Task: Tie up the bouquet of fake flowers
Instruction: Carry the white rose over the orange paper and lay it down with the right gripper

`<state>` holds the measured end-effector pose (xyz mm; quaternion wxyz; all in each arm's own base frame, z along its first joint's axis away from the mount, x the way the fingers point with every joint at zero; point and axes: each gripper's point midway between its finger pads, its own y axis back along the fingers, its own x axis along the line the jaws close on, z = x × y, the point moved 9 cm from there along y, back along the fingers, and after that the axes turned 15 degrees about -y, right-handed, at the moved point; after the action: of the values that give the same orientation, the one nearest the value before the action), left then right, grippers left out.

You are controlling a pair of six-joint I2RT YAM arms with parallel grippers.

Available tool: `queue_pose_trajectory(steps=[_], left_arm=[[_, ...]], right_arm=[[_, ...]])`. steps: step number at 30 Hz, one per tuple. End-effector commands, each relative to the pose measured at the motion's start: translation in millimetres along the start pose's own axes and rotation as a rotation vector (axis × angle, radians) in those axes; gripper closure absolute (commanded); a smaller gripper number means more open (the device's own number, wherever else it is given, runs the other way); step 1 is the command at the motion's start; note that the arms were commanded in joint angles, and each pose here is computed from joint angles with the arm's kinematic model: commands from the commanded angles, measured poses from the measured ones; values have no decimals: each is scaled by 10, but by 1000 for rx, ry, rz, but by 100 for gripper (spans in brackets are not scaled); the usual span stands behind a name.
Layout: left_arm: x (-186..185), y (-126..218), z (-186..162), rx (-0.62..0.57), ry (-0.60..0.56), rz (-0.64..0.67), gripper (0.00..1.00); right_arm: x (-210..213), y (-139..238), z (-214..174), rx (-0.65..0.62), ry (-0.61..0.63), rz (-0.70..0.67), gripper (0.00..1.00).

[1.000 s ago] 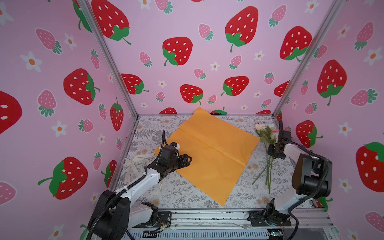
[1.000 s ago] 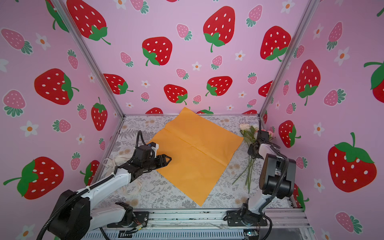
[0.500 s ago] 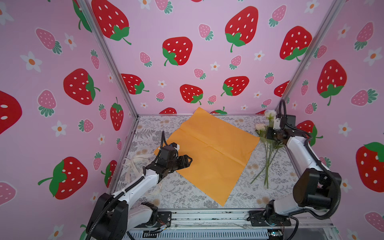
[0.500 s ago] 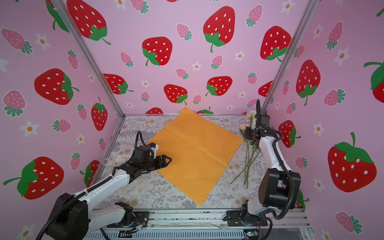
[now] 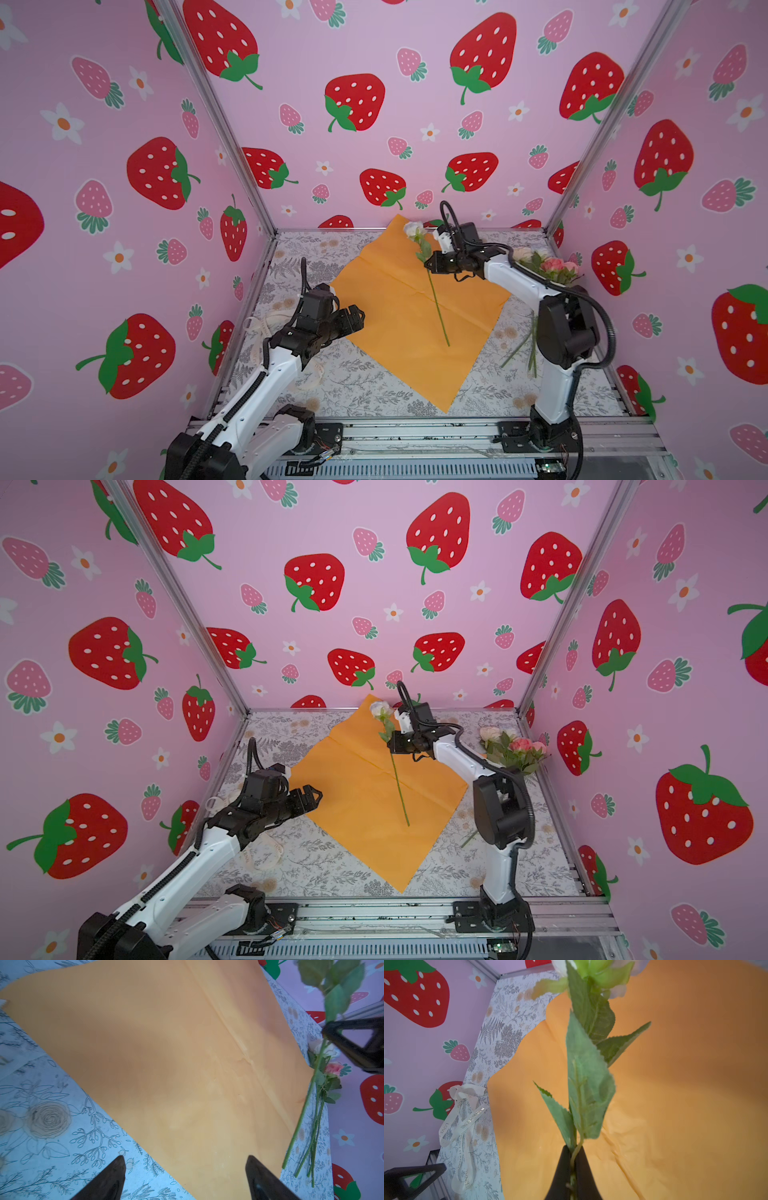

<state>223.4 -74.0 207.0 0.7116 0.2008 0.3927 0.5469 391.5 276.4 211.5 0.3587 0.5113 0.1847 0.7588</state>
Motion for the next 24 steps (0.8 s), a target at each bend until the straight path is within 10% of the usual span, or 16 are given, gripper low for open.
queue_pose_trajectory(steps=[1, 24], left_arm=[[67, 178, 79, 24, 11, 67, 8], [10, 234, -81, -37, 106, -111, 9]], right_arm=[[217, -321, 76, -2, -88, 120, 97], [-172, -1310, -128, 66, -244, -49, 84]])
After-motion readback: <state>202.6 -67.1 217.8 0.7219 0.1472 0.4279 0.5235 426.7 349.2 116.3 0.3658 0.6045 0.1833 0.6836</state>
